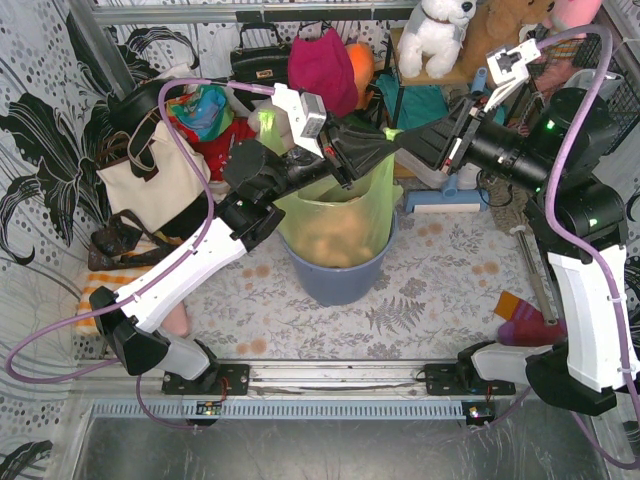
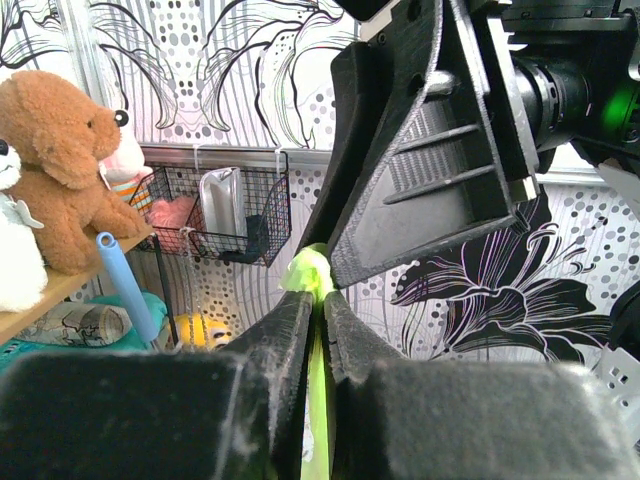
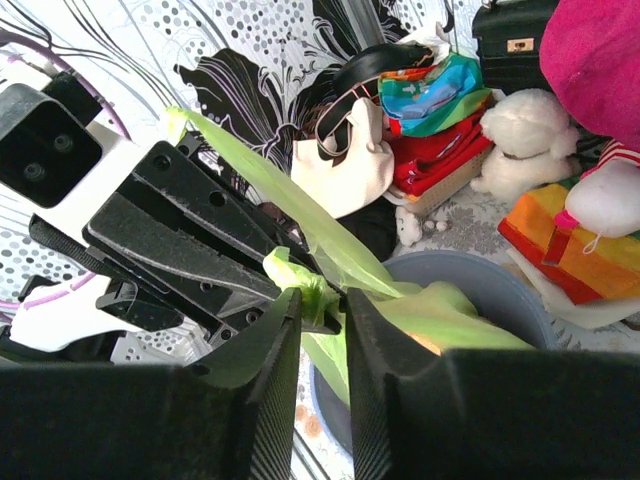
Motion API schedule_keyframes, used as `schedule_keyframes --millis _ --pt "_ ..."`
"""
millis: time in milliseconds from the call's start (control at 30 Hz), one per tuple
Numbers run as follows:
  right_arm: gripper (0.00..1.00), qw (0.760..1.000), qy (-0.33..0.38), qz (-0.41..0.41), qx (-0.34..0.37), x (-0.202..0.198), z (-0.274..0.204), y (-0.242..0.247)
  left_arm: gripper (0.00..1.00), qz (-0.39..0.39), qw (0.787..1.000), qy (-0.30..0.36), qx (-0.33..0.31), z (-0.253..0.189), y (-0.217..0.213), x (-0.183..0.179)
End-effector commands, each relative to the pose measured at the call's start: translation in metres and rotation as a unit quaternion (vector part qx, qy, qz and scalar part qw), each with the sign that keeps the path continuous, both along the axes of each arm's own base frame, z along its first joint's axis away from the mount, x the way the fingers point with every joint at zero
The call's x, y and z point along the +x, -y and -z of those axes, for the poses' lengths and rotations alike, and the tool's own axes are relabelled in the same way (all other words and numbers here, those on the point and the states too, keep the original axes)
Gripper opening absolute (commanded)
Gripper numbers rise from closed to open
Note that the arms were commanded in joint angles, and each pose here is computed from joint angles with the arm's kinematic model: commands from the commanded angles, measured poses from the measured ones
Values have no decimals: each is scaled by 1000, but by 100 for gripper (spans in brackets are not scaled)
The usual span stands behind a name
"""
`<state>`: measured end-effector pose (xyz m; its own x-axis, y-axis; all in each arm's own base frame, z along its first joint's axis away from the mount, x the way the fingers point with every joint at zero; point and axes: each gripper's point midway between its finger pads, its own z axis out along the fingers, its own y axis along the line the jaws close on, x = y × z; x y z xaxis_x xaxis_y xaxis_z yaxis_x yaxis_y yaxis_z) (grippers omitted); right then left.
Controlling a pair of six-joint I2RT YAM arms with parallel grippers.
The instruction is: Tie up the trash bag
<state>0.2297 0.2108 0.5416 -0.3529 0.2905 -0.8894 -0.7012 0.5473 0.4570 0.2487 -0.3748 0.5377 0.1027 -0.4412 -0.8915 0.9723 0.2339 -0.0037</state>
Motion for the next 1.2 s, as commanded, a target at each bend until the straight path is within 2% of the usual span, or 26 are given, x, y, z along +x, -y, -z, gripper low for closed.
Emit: schedule_keyframes --millis 0,167,233,400,500,700,967,1167 --pt "19 1000 25 -1 5 -4 -13 1 16 -7 999 22 -27 -26 -10 -5" --pt "0 999 31 0 8 -3 -19 1 16 -5 999 23 -27 -26 -10 -6" --pt "0 999 34 0 10 -2 -21 1 18 -5 999 23 -26 -26 -10 -6" --pt "0 999 41 -2 17 -4 -27 1 36 -14 999 20 -30 -27 -11 -3" --pt "0 999 43 -5 18 -6 -27 1 42 -19 999 18 -32 -28 -11 0" --pt "0 999 39 -8 18 -7 -24 0 43 -18 999 18 -33 -30 -8 3" --pt "0 999 40 -7 19 -8 -25 1 32 -10 999 17 -25 -27 -6 1" --pt "0 999 42 -7 20 -9 -25 1 38 -16 1000 10 -20 -21 -5 4"
